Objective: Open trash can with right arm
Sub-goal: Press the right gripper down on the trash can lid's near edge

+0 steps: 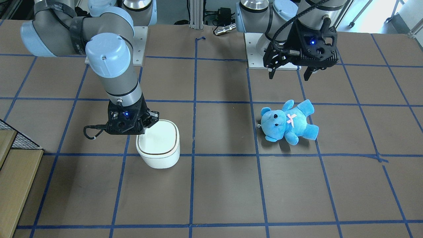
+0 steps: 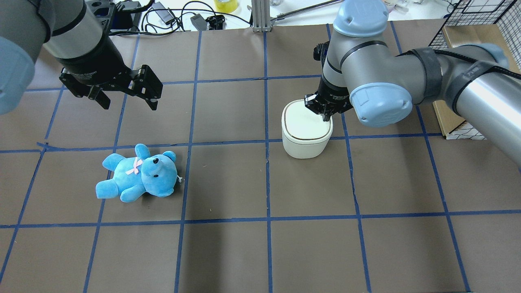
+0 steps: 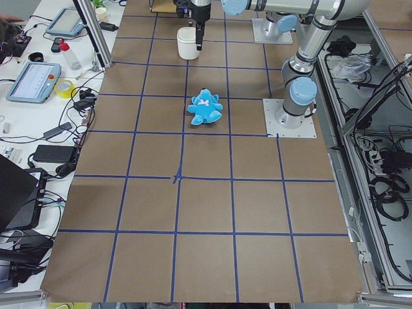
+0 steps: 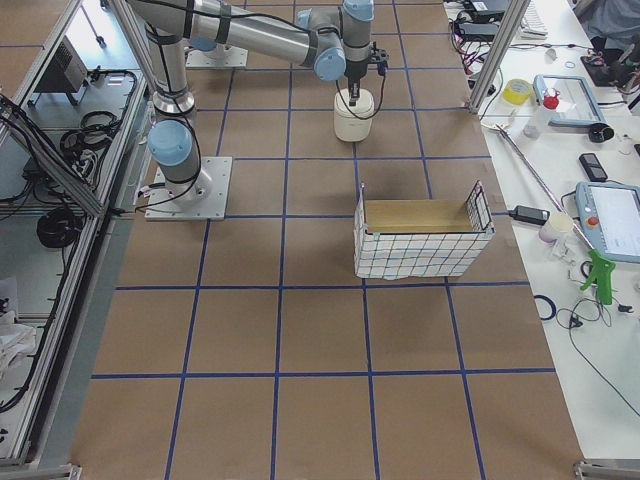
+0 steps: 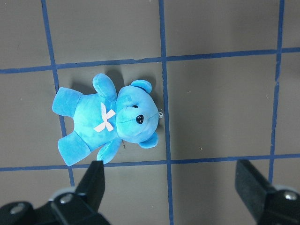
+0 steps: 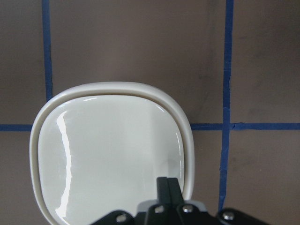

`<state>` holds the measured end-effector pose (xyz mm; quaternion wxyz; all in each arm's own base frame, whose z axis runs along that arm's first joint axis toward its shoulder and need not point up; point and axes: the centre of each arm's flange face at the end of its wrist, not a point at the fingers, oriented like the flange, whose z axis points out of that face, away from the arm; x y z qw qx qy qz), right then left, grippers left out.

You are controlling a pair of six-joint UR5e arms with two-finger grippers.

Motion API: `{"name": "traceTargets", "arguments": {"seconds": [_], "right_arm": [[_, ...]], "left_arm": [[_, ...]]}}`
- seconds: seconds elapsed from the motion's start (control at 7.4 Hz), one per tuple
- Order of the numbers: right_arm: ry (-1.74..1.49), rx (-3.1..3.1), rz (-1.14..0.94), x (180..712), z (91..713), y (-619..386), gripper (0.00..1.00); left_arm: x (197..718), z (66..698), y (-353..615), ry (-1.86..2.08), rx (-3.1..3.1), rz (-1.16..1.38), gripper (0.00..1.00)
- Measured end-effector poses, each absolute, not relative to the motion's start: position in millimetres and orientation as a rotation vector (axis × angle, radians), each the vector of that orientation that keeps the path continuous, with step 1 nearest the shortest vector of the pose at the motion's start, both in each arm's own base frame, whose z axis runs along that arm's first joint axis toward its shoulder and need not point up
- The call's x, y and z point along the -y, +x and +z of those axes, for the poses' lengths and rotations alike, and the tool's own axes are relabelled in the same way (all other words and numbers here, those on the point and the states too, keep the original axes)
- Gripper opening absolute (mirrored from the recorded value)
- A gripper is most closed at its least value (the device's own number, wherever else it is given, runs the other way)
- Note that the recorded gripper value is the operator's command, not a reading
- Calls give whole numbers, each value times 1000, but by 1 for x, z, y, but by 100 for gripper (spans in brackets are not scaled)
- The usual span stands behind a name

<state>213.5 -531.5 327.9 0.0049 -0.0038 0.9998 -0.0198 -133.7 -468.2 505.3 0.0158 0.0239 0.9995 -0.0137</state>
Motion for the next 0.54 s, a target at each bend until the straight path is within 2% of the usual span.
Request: {"name": "traceTargets", "arguments": {"seconds": [0.54], "right_arm": [[-15,-3133,-37,537,314,214,0]], "left_arm": [[468,505,-134,74,-3109,-43,100]]}}
